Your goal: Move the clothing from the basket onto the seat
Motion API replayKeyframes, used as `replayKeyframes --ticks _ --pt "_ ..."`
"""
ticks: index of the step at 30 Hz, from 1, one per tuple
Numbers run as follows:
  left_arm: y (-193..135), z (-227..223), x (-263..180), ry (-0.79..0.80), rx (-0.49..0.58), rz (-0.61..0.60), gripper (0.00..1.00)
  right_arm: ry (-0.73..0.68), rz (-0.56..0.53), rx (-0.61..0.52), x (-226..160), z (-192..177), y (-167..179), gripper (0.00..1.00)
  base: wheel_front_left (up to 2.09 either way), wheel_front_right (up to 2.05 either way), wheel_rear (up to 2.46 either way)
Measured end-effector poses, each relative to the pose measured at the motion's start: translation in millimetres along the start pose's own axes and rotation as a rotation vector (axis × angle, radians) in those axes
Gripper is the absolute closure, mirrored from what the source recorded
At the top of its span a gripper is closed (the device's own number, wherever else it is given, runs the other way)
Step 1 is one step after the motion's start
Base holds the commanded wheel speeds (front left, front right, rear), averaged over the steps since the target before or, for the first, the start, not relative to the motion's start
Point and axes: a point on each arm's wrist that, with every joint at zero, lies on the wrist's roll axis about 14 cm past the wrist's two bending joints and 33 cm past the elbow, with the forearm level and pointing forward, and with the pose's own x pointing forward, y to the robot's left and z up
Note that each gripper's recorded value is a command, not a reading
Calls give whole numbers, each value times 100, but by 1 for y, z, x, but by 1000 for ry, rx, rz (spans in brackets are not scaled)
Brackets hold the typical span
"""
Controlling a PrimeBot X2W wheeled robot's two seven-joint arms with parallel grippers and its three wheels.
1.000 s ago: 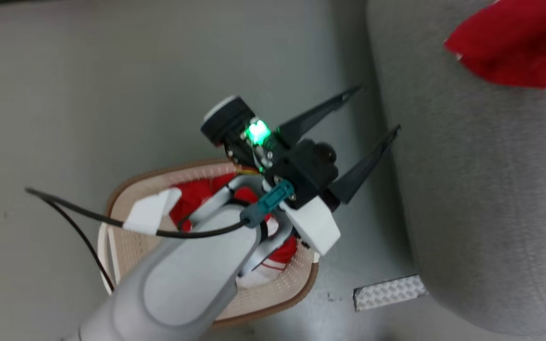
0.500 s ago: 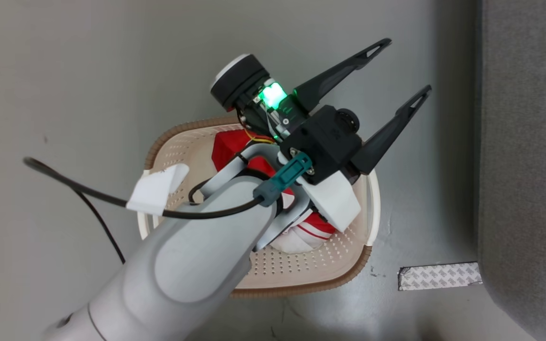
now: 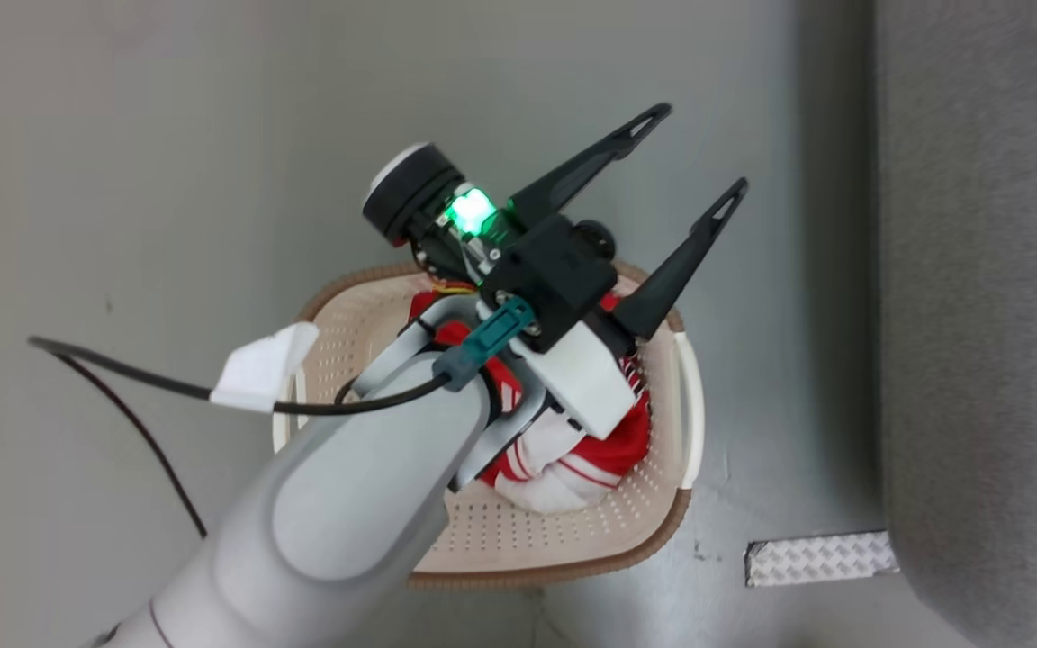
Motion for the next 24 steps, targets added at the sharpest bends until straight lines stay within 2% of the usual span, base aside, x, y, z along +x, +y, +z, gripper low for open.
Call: replayKeyframes --ticks 7,12,15,24 --pt "-12 22 -17 -12 -15 23 0 21 6 -33 -51 -8 -23 0 0 0 0" --pt "-19 34 -39 -3 -20 67 0 -24 29 -32 -92 1 -32 0 0 0 0" --pt "-19 41 -56 0 -32 115 0 -105 37 -14 -118 21 -36 0 0 0 0" --pt "-2 51 -130 22 -28 343 0 -216 144 60 -212 26 -2 0 0 0 0"
